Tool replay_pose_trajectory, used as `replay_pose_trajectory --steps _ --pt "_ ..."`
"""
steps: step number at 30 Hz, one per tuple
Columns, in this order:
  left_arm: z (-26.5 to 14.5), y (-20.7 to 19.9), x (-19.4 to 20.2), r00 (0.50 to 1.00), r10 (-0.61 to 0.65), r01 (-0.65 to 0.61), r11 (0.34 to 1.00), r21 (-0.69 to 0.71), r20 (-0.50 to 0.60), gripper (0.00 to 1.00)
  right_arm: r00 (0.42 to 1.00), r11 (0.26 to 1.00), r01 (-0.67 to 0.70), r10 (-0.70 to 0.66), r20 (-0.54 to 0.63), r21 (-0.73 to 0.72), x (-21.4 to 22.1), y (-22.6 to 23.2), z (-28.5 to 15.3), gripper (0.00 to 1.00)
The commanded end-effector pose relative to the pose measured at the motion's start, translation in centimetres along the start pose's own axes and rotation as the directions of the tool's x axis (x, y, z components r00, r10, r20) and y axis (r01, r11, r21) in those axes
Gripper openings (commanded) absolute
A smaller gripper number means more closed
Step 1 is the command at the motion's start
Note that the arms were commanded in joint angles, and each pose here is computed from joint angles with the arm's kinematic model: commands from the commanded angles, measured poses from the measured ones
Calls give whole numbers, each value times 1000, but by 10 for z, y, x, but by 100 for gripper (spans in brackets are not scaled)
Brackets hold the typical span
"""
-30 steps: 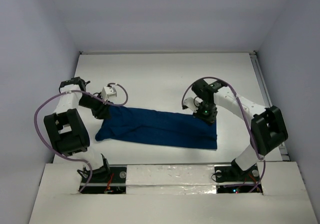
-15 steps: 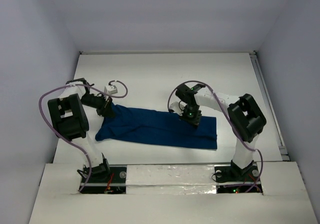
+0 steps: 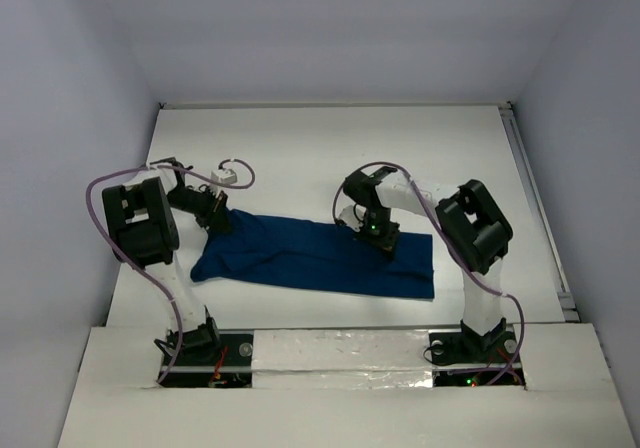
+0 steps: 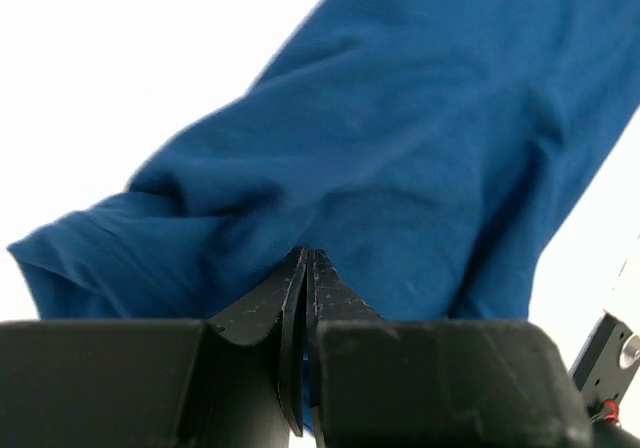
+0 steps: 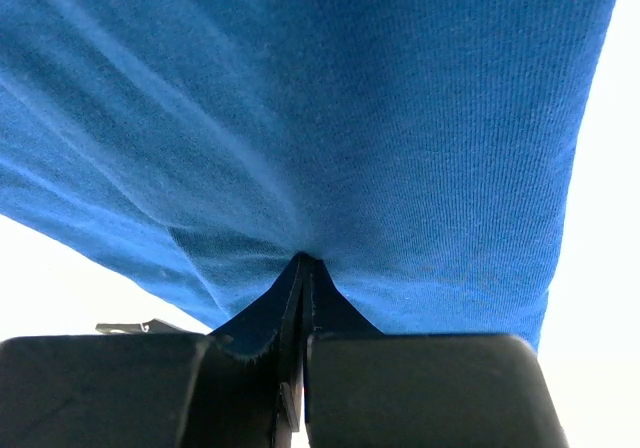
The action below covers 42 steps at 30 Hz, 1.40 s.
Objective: Fold and stack the t-shirts
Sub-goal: Rotate the tshirt 90 degrees
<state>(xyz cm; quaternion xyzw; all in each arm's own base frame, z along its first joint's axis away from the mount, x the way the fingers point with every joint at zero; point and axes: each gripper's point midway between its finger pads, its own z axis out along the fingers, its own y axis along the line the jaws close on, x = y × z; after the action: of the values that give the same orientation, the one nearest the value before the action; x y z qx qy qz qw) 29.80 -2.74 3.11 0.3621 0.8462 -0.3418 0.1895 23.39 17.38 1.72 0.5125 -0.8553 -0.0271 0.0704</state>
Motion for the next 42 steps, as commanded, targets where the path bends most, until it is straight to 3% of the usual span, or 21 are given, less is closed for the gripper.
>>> replay_pose_trajectory --steps 1,10,16,22,26,32,37,42 --pt "2 21 -19 999 -46 48 997 -54 22 0 1000 1000 3 -3 -1 31 -12 -7 18 0" --pt "28 48 -51 992 -125 125 985 -120 1 0 999 1000 9 -9 46 5 -22 -3 18 0" --pt "32 80 -76 987 -160 154 953 -261 -4 0 996 998 15 -10 87 -60 -32 7 22 0" --pt "41 103 -124 983 -181 180 934 -310 27 0 998 998 -41 43 45 -50 -36 9 34 0" --pt "26 119 -173 981 -153 187 915 -357 123 0 996 995 -64 68 54 -75 -39 17 33 0" --pt "55 102 -229 990 -66 102 947 -303 127 0 993 986 7 13 119 -165 -64 52 23 0" --pt "107 91 -242 996 -48 65 966 -249 74 0 988 975 63 -31 150 -213 -81 81 19 0" --pt "100 85 -257 995 -6 34 961 -274 102 0 984 993 58 -41 174 -99 -86 67 14 0"
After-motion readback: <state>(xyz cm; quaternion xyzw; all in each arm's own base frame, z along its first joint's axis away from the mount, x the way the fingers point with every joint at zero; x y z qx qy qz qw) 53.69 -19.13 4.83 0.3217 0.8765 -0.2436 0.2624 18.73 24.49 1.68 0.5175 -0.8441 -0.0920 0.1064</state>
